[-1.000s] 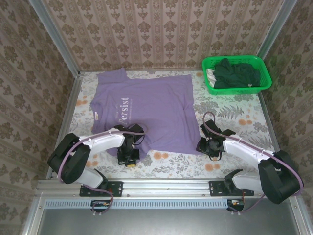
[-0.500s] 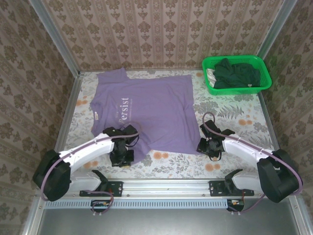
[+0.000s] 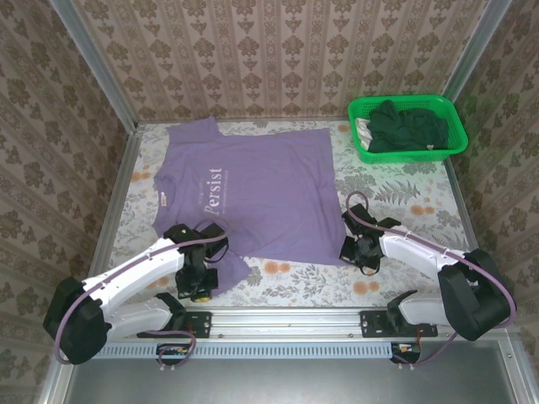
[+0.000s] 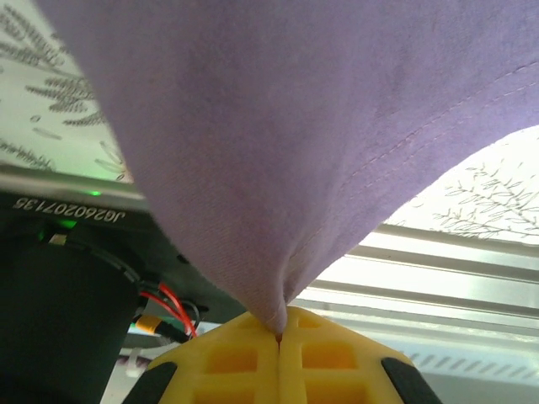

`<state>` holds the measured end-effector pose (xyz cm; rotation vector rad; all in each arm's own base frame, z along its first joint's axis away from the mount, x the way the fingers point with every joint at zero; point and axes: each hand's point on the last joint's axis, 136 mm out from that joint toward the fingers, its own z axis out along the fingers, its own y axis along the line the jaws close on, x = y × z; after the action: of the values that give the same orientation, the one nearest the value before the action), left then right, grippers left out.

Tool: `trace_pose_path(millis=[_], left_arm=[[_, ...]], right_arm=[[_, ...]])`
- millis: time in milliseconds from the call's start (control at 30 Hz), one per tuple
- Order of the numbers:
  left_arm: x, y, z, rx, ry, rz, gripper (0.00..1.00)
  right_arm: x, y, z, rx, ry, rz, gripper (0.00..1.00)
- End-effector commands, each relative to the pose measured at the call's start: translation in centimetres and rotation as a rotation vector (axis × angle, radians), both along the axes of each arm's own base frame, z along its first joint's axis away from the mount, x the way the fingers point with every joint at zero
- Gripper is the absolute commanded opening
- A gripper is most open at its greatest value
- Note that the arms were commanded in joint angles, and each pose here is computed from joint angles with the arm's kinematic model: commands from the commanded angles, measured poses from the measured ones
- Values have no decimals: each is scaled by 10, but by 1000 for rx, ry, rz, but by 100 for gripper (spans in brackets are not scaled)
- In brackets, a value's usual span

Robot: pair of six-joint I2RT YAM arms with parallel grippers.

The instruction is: Fold and stack the t-shirts

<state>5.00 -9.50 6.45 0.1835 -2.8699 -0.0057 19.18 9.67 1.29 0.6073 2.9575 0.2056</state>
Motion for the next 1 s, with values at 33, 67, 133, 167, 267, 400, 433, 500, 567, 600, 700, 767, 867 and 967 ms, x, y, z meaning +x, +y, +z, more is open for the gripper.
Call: trace_pose_path(millis=[33, 67, 133, 167, 267, 400, 433, 500, 567, 600, 700, 767, 867, 967], left_arm=[[-23, 16, 7, 66, 78, 57, 0], [-23, 18, 9, 71, 69, 68, 0], [-25, 25, 12, 85, 48, 91, 0], [-28, 28, 12, 93, 48, 102, 0], [-35, 31, 7, 93, 62, 142, 0], [-38, 30, 3, 78, 74, 162, 0], [-38, 30, 3, 80, 75, 163, 0], [-34, 26, 6, 58, 71, 163, 0], [-27, 20, 11, 24, 54, 161, 0], [-21, 16, 15, -1, 40, 156, 0], [2, 6, 31, -60, -25, 130, 0], [21, -2, 44, -107, -83, 106, 0], [47, -4, 65, -145, -141, 104, 0], [75, -8, 83, -197, -173, 117, 0]], right_arm=[[-15, -11, 5, -43, 46, -57, 0], [-17, -16, 7, -52, 44, -80, 0], [-20, -24, 8, -40, 33, -148, 0], [-21, -28, 7, -30, 25, -189, 0], [-21, -38, 8, -23, 0, -251, 0], [-20, -40, 6, -32, 14, -248, 0], [-21, -40, 5, -34, 21, -248, 0], [-22, -42, 4, -40, 24, -256, 0], [-21, -44, 6, -40, 12, -269, 0], [-19, -45, 7, -38, 3, -269, 0], [-7, -40, 15, -23, -26, -241, 0], [6, -34, 24, 4, -67, -225, 0], [26, -30, 41, 11, -125, -214, 0], [48, -25, 58, 14, -169, -192, 0]])
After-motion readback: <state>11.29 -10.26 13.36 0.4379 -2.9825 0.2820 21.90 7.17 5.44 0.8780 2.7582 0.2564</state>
